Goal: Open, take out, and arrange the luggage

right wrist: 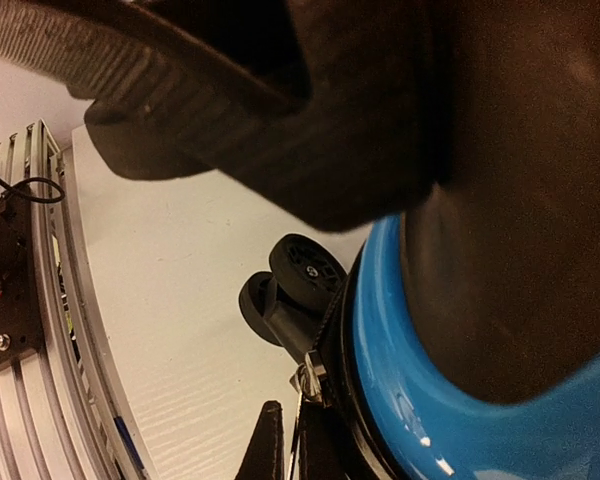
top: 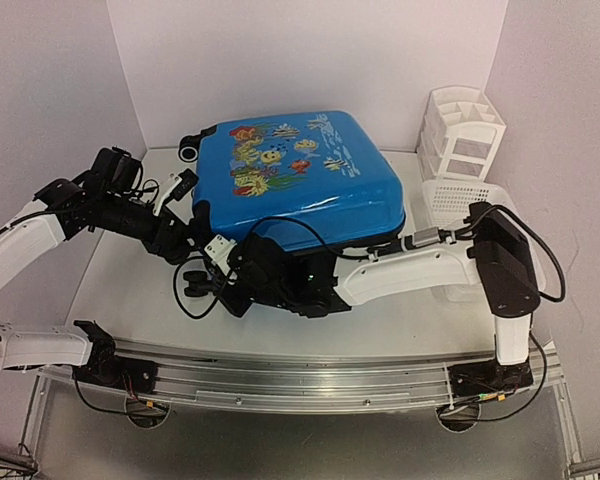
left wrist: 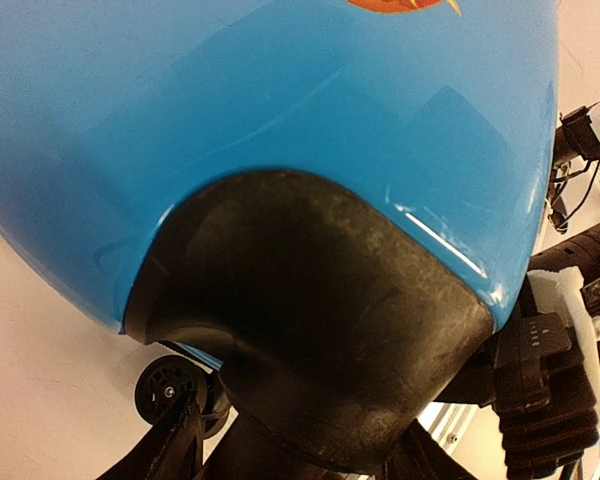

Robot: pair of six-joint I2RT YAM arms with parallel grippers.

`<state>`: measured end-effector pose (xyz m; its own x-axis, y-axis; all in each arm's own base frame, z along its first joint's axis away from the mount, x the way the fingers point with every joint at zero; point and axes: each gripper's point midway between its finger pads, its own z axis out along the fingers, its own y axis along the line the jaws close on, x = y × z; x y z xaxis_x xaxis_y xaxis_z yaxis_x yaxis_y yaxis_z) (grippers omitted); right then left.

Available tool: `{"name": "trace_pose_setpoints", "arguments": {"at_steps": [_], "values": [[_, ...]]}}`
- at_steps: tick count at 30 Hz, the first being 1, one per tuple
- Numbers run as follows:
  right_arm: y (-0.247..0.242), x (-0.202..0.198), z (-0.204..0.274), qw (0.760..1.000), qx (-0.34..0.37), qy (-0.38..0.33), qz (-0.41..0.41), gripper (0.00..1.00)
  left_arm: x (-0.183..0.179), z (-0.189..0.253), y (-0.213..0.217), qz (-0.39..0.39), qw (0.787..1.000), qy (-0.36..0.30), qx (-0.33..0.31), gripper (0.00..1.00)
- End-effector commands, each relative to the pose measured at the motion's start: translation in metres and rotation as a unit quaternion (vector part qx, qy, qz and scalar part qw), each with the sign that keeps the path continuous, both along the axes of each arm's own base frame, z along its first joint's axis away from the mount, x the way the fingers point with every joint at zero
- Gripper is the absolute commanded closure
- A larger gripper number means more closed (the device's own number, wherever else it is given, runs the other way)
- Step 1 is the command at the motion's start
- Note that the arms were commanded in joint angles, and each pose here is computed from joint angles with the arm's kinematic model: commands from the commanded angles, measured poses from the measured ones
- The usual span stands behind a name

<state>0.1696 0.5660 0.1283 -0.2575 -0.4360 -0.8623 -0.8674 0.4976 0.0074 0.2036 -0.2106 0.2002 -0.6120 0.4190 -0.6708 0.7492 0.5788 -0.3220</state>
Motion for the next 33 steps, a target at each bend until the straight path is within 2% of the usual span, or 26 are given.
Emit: {"name": "trace_pose_setpoints", "arguments": {"at_steps": [1, 10, 13, 15, 17, 21, 25, 27, 30, 33], "values": [[0.044, -0.035, 0.042, 0.994, 0.081, -0.001, 0.069, 1.0, 0.025, 0.065, -0.023, 0.039, 0.991, -0.042, -0.122, 1.0], [0.028, -0.018, 0.033, 0.997, 0.081, 0.011, -0.002, 1.0, 0.014, 0.054, -0.033, -0.003, 0.992, -0.036, -0.118, 0.99], [0.021, -0.013, 0.026, 0.997, 0.076, 0.011, -0.026, 1.0, 0.01, 0.042, -0.038, -0.052, 0.994, -0.032, -0.094, 0.9], [0.017, -0.009, 0.022, 0.997, 0.073, 0.01, -0.039, 1.0, 0.011, 0.034, -0.037, -0.08, 0.994, -0.043, -0.065, 0.79], [0.015, -0.007, 0.019, 0.996, 0.07, 0.01, -0.046, 1.0, 0.007, 0.027, -0.034, -0.109, 0.992, -0.048, -0.034, 0.66], [0.011, -0.007, 0.007, 0.997, 0.059, 0.012, -0.052, 1.0, -0.001, 0.05, -0.032, -0.147, 0.985, -0.089, -0.033, 0.29], [0.005, -0.003, -0.004, 0.996, 0.051, 0.012, -0.069, 1.0, -0.002, 0.08, -0.028, -0.155, 0.978, -0.137, -0.03, 0.07], [0.005, -0.002, -0.003, 0.996, 0.05, 0.009, -0.072, 1.0, -0.003, 0.091, -0.025, -0.163, 0.975, -0.153, -0.018, 0.01], [0.007, -0.002, -0.004, 0.997, 0.046, 0.003, -0.066, 1.0, 0.002, 0.101, -0.02, -0.171, 0.969, -0.178, 0.002, 0.0], [0.008, -0.001, -0.005, 0.997, 0.042, -0.001, -0.062, 1.0, 0.024, 0.113, -0.012, -0.159, 0.963, -0.216, 0.024, 0.0]]}}
